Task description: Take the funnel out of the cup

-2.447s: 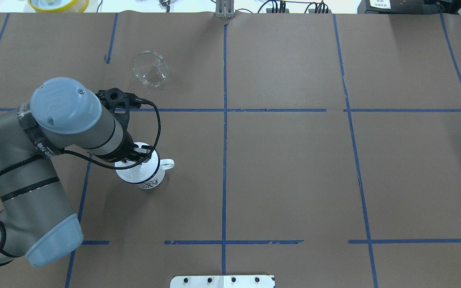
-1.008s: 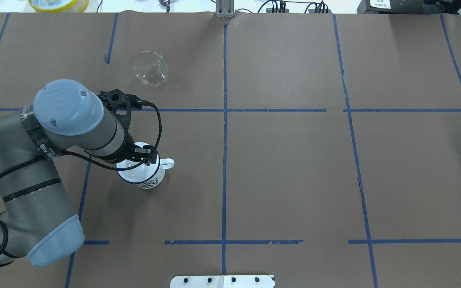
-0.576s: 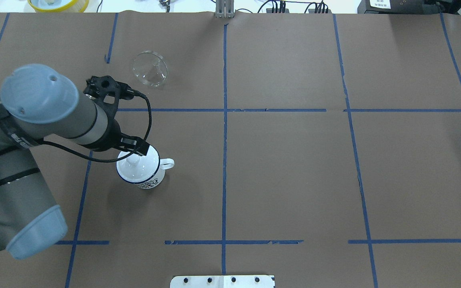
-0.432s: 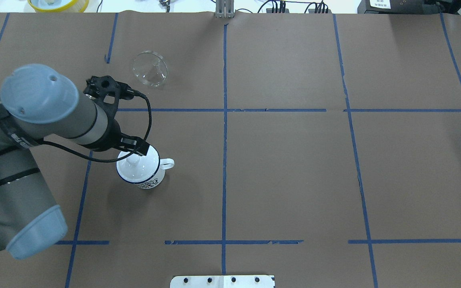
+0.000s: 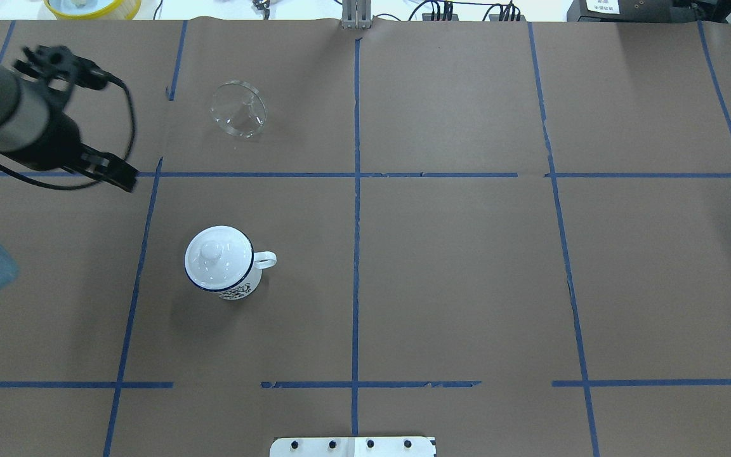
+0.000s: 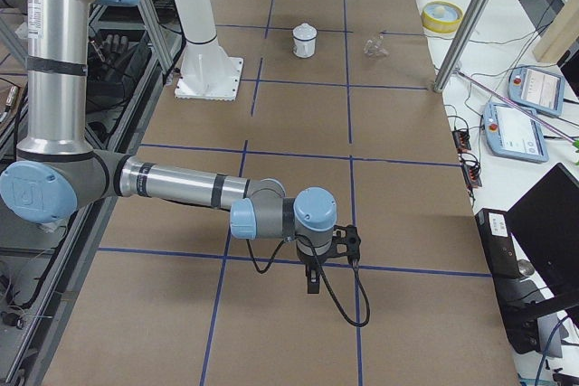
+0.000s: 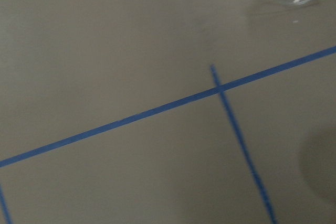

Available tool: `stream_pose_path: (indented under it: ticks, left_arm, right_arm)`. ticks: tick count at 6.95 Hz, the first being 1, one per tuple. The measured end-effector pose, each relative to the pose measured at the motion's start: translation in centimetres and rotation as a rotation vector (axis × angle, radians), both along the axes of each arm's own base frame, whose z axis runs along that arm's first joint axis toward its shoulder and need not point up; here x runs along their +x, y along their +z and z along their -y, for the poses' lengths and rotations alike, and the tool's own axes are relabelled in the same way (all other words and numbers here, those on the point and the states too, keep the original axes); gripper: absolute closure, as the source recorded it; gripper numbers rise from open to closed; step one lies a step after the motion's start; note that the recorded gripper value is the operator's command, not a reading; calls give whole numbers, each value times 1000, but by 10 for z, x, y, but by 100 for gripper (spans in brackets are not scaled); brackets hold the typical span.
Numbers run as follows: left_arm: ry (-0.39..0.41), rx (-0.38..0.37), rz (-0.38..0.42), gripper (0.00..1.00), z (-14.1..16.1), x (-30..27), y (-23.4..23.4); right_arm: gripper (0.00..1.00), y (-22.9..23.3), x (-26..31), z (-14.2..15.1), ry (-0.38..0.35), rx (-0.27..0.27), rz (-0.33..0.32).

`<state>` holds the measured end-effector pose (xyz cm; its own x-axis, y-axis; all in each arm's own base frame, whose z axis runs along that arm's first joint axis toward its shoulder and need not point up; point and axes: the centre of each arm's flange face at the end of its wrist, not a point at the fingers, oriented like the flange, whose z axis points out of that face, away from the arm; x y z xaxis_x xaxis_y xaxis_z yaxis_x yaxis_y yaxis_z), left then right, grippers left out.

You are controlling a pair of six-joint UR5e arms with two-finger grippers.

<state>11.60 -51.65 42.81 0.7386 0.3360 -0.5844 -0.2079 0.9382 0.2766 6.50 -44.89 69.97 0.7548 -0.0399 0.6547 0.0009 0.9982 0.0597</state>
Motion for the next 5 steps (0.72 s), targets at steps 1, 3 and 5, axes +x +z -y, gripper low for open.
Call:
stream_pose_path:
  ticks: [1,3,5]
  left_arm:
    - [12,-32,42,0,7,-54,60]
    - [-30,-122,42,0,-15,-148,153]
    - [-48,-148,-2,0,-57,-186,198]
  right_arm:
    - [0,0,0,0,0,0,0]
    - [0,0,0,0,0,0,0]
    - [0,0,0,0,0,0,0]
